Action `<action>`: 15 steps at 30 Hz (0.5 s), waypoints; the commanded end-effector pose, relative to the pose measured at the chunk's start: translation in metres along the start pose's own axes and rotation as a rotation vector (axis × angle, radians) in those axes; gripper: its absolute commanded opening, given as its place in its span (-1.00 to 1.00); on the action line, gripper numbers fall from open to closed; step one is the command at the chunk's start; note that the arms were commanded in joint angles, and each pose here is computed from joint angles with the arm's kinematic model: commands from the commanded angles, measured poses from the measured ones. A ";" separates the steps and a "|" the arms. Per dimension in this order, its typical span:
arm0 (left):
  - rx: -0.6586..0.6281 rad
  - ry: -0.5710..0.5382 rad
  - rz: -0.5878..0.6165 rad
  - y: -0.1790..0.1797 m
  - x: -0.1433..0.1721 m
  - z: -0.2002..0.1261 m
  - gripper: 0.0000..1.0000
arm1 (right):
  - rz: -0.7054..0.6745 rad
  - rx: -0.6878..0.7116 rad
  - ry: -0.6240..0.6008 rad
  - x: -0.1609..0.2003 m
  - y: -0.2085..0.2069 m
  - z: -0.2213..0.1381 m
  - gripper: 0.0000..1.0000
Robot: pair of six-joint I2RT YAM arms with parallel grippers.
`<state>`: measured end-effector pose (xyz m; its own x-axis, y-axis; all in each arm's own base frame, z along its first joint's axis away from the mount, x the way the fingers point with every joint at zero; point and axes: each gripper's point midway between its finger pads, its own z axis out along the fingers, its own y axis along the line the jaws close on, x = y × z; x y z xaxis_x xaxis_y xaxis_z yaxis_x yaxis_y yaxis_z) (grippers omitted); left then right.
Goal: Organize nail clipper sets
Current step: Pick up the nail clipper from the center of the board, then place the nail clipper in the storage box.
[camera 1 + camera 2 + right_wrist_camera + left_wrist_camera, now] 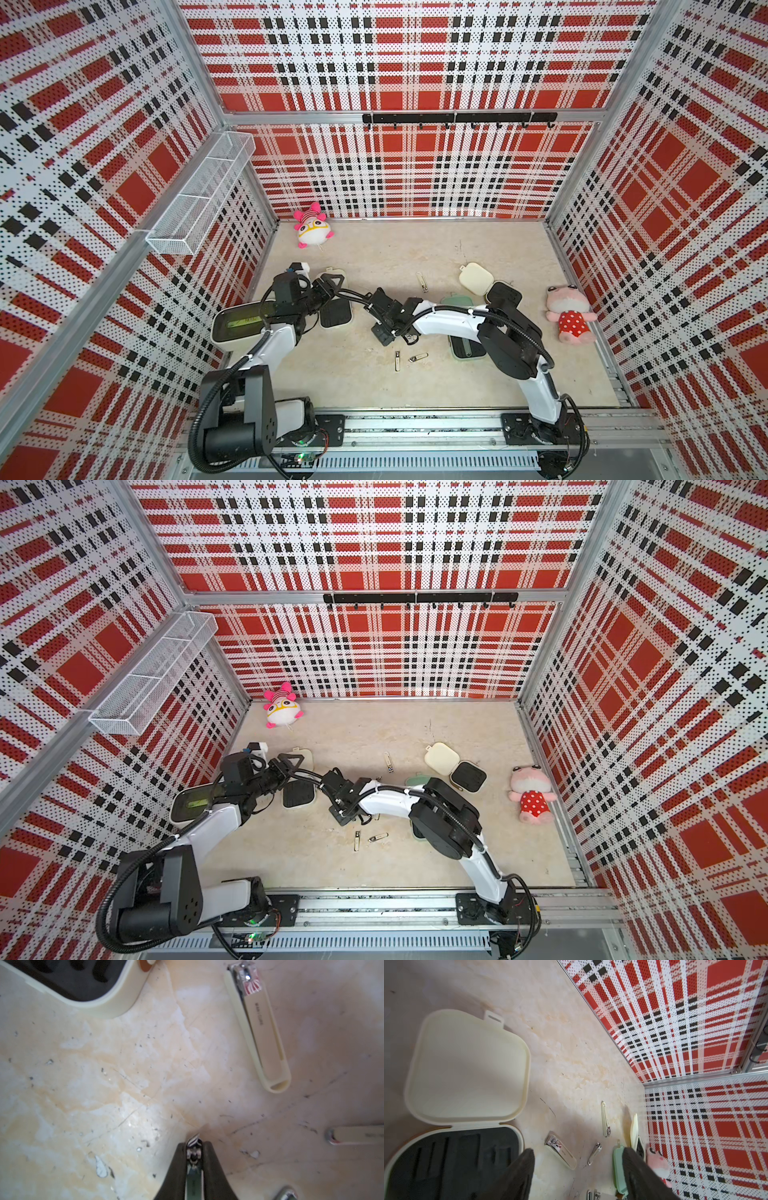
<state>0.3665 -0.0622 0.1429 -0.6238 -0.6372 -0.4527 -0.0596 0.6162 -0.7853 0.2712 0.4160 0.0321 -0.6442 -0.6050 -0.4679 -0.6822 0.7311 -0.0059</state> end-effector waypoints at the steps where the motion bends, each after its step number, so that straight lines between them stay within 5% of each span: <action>1: 0.016 0.014 0.052 -0.019 0.002 0.013 0.42 | 0.089 0.033 -0.115 -0.020 -0.019 -0.039 -0.73; 9: 0.138 0.181 0.148 -0.084 0.056 0.059 0.41 | 0.336 0.169 -0.169 0.037 -0.098 -0.083 -0.74; 15: 0.286 0.335 0.226 -0.154 0.129 0.088 0.40 | 0.508 0.265 -0.172 0.092 -0.148 -0.108 -0.74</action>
<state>0.3632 -0.2517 0.1525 -0.8246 -0.3108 -0.4726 0.2254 0.5857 -0.7785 0.2764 0.2409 0.0824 -0.7814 -0.2142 -0.5861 -0.2852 0.9580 0.0301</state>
